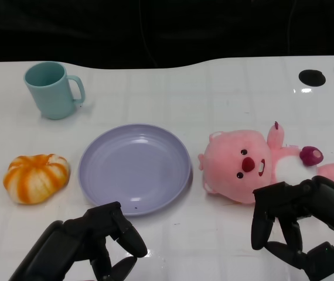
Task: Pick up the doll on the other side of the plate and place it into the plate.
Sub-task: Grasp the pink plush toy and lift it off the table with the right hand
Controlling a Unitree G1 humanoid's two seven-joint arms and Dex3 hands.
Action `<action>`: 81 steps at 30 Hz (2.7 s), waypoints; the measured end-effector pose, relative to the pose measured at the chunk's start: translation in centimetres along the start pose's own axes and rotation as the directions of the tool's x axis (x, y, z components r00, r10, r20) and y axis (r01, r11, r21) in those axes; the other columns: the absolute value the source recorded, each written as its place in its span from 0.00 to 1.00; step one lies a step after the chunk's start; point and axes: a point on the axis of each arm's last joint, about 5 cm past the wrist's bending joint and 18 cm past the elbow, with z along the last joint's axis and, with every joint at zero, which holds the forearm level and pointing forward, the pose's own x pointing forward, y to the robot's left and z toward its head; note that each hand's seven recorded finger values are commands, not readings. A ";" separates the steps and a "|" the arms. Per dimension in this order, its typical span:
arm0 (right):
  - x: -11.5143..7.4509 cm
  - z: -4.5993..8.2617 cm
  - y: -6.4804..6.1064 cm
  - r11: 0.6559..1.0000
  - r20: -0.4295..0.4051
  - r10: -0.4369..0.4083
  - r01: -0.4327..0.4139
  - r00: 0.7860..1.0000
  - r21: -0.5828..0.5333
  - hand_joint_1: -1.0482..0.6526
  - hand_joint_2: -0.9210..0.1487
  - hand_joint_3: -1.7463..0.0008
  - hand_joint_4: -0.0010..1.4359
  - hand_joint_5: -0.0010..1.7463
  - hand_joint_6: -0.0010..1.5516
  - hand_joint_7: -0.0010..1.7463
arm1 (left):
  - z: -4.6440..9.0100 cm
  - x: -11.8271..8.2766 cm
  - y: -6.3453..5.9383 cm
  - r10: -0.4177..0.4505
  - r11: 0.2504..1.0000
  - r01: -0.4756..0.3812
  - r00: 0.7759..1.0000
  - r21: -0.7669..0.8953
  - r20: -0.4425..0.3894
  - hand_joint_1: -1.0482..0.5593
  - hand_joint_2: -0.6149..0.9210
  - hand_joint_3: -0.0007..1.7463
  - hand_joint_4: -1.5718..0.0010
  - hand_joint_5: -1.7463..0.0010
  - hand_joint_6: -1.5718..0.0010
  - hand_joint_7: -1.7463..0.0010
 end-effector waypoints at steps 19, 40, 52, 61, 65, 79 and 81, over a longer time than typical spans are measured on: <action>1.6 0.4 1.1 0.926 -0.127 -0.350 0.322 0.928 -0.197 0.35 0.01 0.88 0.10 0.53 0.17 0.24 | 0.1 0.0 -0.1 -0.004 1.000 0.004 1.000 0.009 0.022 0.51 0.87 0.46 0.53 0.00 0.59 0.25; 2.9 1.1 -1.0 0.796 -0.263 -0.346 0.133 0.901 -0.591 0.18 0.00 0.98 0.01 0.42 0.08 0.13 | -0.1 0.1 0.0 -0.006 1.000 0.006 1.000 0.014 0.016 0.50 0.88 0.46 0.54 0.00 0.59 0.25; 5.5 -0.4 -0.7 0.767 -0.369 -0.336 0.025 0.867 -0.641 0.17 0.00 0.94 0.06 0.38 0.12 0.10 | -0.1 0.1 0.1 -0.007 1.000 0.006 1.000 0.014 0.010 0.50 0.88 0.44 0.55 0.00 0.59 0.25; 7.9 -2.3 -0.5 0.775 -0.428 -0.326 -0.021 0.843 -0.632 0.17 0.00 0.91 0.07 0.35 0.17 0.08 | -0.1 0.1 0.2 -0.005 1.000 0.005 1.000 0.014 0.010 0.51 0.89 0.43 0.58 0.00 0.59 0.25; 8.9 -3.0 -0.1 0.786 -0.463 -0.305 -0.055 0.832 -0.616 0.17 0.00 0.90 0.06 0.34 0.18 0.08 | -0.2 0.0 0.2 -0.005 1.000 0.005 1.000 0.010 0.006 0.51 0.90 0.42 0.57 0.00 0.59 0.25; 12.2 -4.6 -1.1 0.818 -0.570 -0.244 -0.150 0.784 -0.556 0.16 0.00 0.88 0.07 0.29 0.22 0.04 | 0.4 -0.5 0.2 -0.001 1.000 0.001 1.000 0.012 0.008 0.50 0.91 0.40 0.57 0.00 0.59 0.25; 12.6 -4.8 -1.3 0.817 -0.584 -0.232 -0.170 0.778 -0.551 0.16 0.00 0.88 0.07 0.28 0.22 0.04 | 0.4 -0.7 0.2 -0.001 1.000 0.001 1.000 0.010 0.001 0.50 0.91 0.40 0.57 0.00 0.59 0.25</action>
